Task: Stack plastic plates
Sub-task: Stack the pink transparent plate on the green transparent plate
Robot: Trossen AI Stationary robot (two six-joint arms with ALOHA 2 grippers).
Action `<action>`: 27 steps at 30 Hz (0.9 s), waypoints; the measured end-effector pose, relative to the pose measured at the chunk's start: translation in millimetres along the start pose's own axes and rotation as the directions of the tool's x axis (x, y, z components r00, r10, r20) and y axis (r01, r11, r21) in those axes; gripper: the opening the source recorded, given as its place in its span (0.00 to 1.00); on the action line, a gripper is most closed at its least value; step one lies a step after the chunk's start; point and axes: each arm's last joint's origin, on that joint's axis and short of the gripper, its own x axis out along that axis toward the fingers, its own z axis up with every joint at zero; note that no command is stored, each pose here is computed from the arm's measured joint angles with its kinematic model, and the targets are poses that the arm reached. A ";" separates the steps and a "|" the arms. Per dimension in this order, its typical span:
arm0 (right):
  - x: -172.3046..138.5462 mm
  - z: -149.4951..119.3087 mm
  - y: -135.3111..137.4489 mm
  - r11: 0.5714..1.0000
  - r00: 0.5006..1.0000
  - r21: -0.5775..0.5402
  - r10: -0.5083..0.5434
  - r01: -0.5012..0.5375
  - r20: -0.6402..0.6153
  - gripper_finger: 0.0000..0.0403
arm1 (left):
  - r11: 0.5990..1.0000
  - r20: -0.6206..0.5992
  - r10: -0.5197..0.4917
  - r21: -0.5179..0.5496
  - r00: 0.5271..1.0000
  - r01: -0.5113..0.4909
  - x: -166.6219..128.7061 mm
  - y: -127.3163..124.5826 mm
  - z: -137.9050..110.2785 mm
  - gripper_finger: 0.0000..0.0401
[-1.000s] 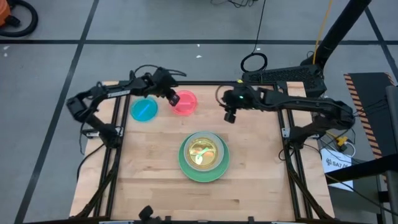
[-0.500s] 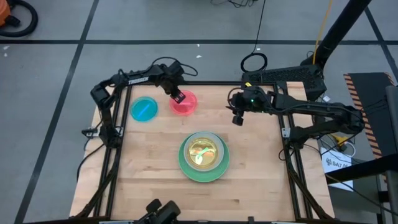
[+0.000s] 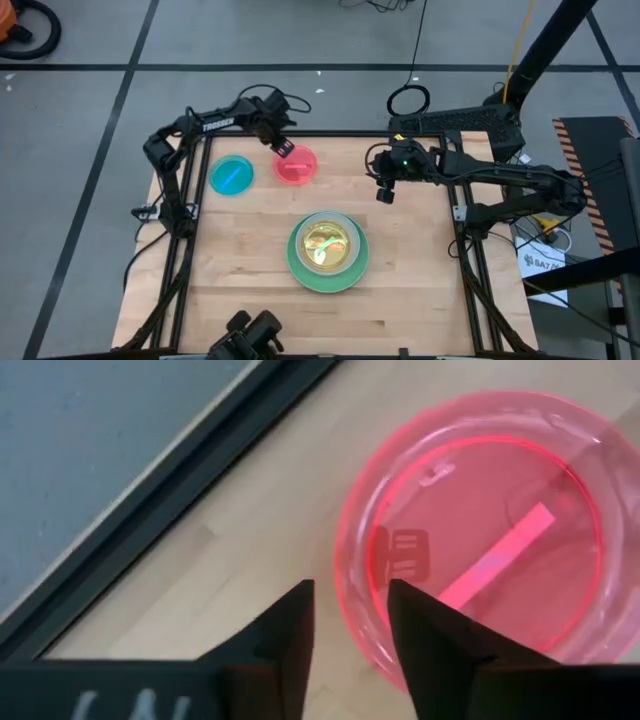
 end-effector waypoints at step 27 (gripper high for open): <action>0.0 -0.6 0.7 1.000 1.000 0.018 0.004 -0.004 -0.007 0.33 | 1.000 -0.096 -0.006 -0.029 0.995 0.003 55.2 9.5 -1.1 0.44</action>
